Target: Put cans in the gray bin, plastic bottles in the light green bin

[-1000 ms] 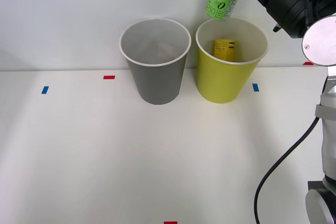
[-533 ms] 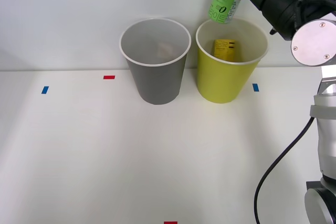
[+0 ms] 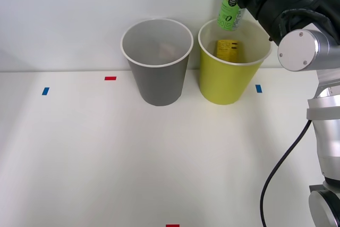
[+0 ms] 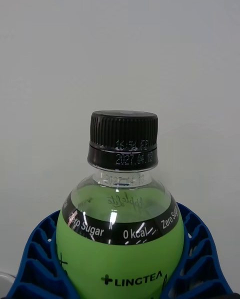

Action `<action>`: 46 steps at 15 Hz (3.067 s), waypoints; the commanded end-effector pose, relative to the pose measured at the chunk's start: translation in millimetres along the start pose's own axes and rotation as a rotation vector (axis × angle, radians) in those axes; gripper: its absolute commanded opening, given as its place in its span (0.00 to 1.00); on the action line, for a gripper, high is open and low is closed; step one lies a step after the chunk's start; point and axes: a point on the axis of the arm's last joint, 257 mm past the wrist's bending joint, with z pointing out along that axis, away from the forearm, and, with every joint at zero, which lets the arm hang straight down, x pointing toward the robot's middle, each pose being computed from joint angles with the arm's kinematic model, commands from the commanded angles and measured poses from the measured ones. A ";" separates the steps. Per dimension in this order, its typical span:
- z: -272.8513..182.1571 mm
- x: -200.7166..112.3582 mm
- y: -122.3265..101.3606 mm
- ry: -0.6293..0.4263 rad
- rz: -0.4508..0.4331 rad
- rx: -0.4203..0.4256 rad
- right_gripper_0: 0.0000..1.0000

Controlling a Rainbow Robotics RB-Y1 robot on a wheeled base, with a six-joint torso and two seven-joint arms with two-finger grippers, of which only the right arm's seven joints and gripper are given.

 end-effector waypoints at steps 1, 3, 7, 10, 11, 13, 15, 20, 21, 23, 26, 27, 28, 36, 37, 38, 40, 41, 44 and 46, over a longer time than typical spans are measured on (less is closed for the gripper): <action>1.1 4.1 9.4 0.007 0.021 -0.023 0.00; 1.4 5.1 11.6 0.009 0.014 -0.027 0.10; 1.5 -1.2 10.9 -0.016 0.008 -0.022 0.90; -7.0 -6.2 11.0 -0.028 0.009 -0.032 0.92; -14.5 -8.8 11.6 -0.037 0.004 -0.036 0.92; -30.3 -8.8 17.8 -0.042 0.003 -0.056 0.92; -53.8 5.5 14.9 -0.021 -0.013 -0.052 0.92; -131.6 33.8 7.5 0.032 -0.077 -0.035 0.92; -146.8 36.6 6.9 0.037 -0.090 -0.031 0.92; -178.2 43.2 6.3 0.051 -0.103 -0.022 0.92; -216.7 59.6 1.6 0.085 -0.107 0.005 0.92; -230.0 66.6 -1.0 0.101 -0.102 0.019 0.92; -244.0 75.6 -5.2 0.121 -0.098 0.039 0.92; -339.3 142.3 -29.1 0.295 -0.030 0.193 0.92; -346.5 147.0 -31.2 0.304 -0.014 0.219 0.92; -354.4 151.7 -34.0 0.309 0.002 0.254 0.92; -368.7 162.7 -33.6 0.332 0.018 0.300 0.92; -373.5 168.4 -29.8 0.343 0.024 0.310 0.92; -376.2 173.6 -24.3 0.355 0.002 0.316 0.92; -374.7 176.7 -18.8 0.364 -0.040 0.310 0.92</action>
